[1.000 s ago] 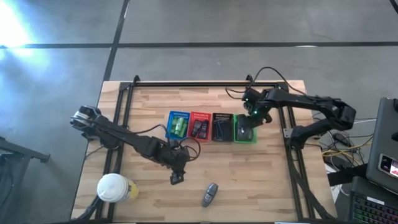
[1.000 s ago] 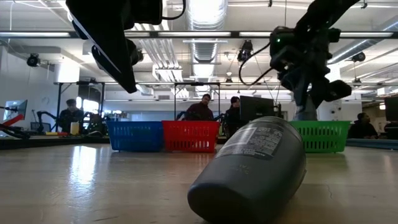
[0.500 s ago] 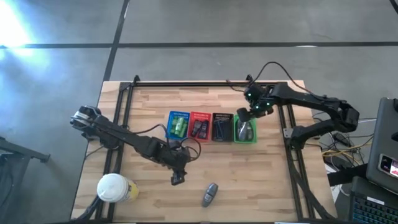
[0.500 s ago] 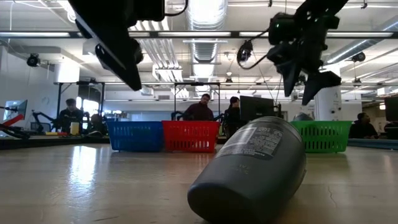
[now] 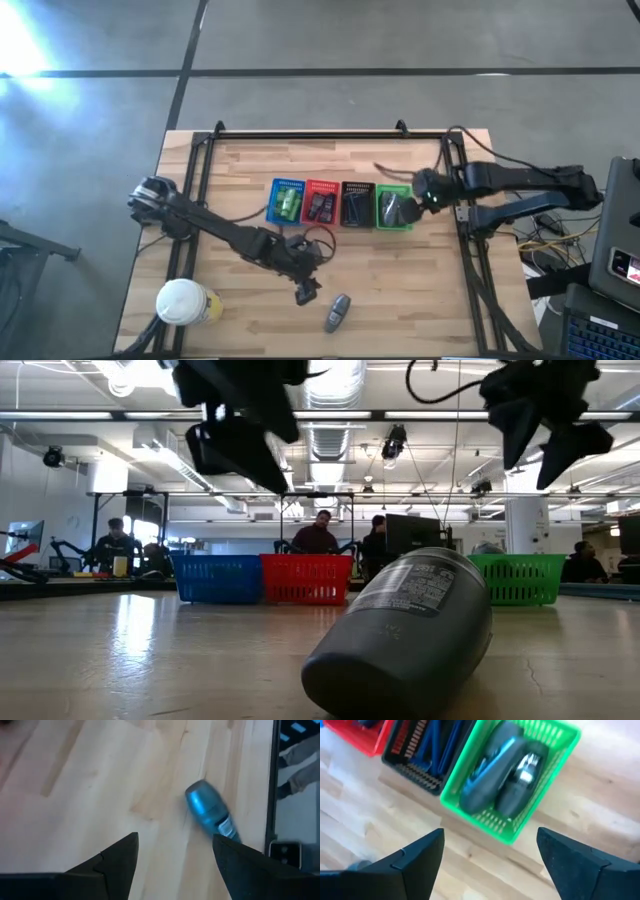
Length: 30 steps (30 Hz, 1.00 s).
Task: Pick & Place Travel size toiletries
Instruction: Put the gray deodorant into the green bin
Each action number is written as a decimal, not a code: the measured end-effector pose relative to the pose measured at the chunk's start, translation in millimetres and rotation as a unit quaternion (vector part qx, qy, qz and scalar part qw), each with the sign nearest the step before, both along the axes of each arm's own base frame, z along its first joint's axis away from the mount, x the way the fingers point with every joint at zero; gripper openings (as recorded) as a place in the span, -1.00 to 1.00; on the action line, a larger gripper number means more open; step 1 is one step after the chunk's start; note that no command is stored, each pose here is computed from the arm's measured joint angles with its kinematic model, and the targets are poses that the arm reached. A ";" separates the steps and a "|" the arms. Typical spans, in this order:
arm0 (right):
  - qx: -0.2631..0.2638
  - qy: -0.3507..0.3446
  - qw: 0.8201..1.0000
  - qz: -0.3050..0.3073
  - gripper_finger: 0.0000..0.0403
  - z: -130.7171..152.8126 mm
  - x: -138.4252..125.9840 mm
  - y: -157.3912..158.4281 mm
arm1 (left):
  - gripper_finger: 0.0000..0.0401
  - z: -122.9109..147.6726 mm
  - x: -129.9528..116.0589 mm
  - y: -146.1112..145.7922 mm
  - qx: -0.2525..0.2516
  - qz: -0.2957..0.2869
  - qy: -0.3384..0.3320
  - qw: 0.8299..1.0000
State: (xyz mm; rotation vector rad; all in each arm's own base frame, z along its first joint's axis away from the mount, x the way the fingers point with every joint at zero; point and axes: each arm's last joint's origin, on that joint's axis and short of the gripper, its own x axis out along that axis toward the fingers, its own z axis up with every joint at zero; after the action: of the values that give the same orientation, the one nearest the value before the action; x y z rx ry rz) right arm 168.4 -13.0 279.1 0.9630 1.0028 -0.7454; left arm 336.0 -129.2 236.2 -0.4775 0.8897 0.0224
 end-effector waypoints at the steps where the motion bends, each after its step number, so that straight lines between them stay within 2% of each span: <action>1: -0.003 0.000 1.000 0.000 0.57 -0.7 -1.0 6.8 | 0.29 -0.6 6.0 -4.0 -0.005 0.004 0.001 1.000; 7: -0.012 0.007 1.000 -0.001 0.64 -3.3 -7.8 41.3 | 0.29 -9.2 42.5 -31.2 -0.038 0.051 0.050 0.997; 15: -0.011 0.022 1.000 0.015 0.74 -11.3 -7.2 72.5 | 0.38 -22.4 77.5 -62.9 -0.045 0.112 0.136 0.983; 24: -0.016 0.040 0.999 0.025 0.77 -18.4 -3.2 82.9 | 0.63 -35.4 95.5 -82.8 -0.029 0.161 0.170 0.972; 30: -0.005 0.040 0.999 0.009 0.71 -18.3 -3.3 83.4 | 0.68 -48.6 98.3 -84.0 -0.027 0.178 0.176 0.968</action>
State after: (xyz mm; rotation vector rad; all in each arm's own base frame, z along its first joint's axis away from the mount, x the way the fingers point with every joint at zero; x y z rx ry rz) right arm 165.1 70.4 260.8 0.9198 1.0761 -0.7784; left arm 434.3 -213.3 187.6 -0.6933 1.1430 0.4243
